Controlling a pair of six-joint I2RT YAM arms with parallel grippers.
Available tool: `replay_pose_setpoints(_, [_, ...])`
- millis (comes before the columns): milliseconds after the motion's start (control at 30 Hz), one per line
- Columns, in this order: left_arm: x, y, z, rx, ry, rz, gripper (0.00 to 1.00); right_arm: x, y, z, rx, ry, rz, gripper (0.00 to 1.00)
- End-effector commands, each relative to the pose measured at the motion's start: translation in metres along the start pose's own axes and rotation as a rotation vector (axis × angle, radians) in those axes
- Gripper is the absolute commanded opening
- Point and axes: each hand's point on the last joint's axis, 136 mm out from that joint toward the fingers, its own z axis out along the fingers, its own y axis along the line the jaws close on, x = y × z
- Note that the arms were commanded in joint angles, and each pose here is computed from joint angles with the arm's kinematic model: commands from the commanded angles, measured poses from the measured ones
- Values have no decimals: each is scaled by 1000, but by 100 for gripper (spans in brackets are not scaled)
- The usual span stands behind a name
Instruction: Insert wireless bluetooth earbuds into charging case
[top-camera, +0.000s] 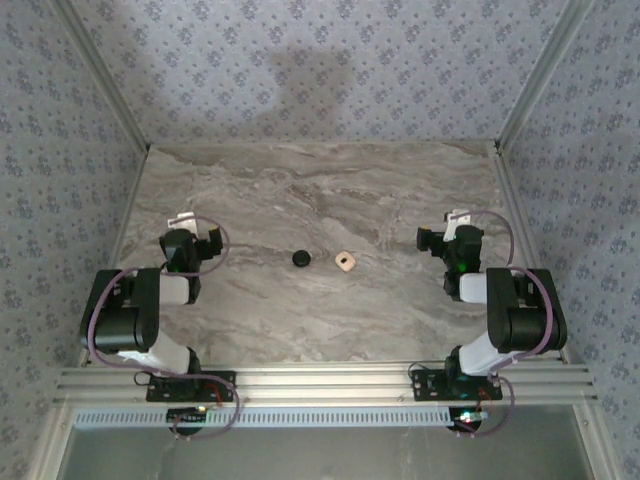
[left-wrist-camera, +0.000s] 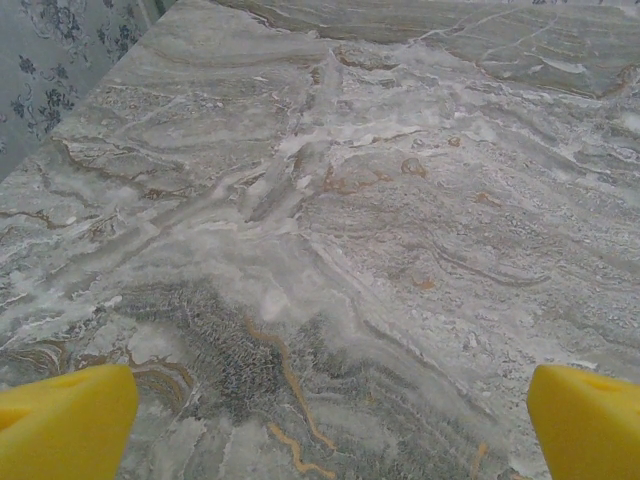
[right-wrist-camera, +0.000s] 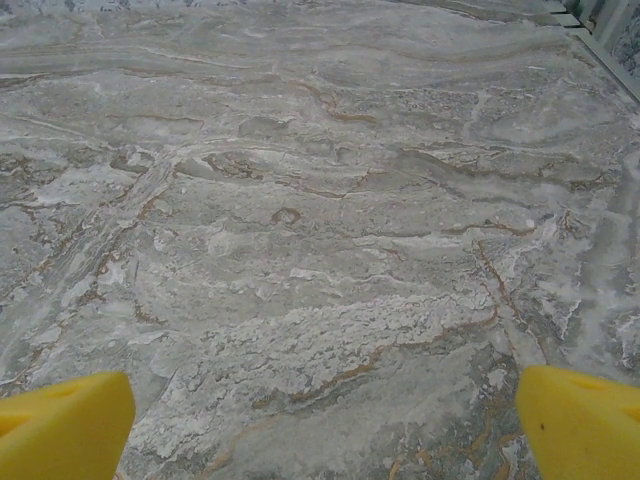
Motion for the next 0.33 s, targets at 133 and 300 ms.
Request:
replay_pose_setpoints(133, [-17, -12, 3, 63, -34, 22, 100, -7, 0, 0, 3, -28, -23, 100])
replay_pose_setpoints(300, [-16, -13, 3, 69, -34, 21, 100, -7, 0, 0, 3, -28, -23, 100])
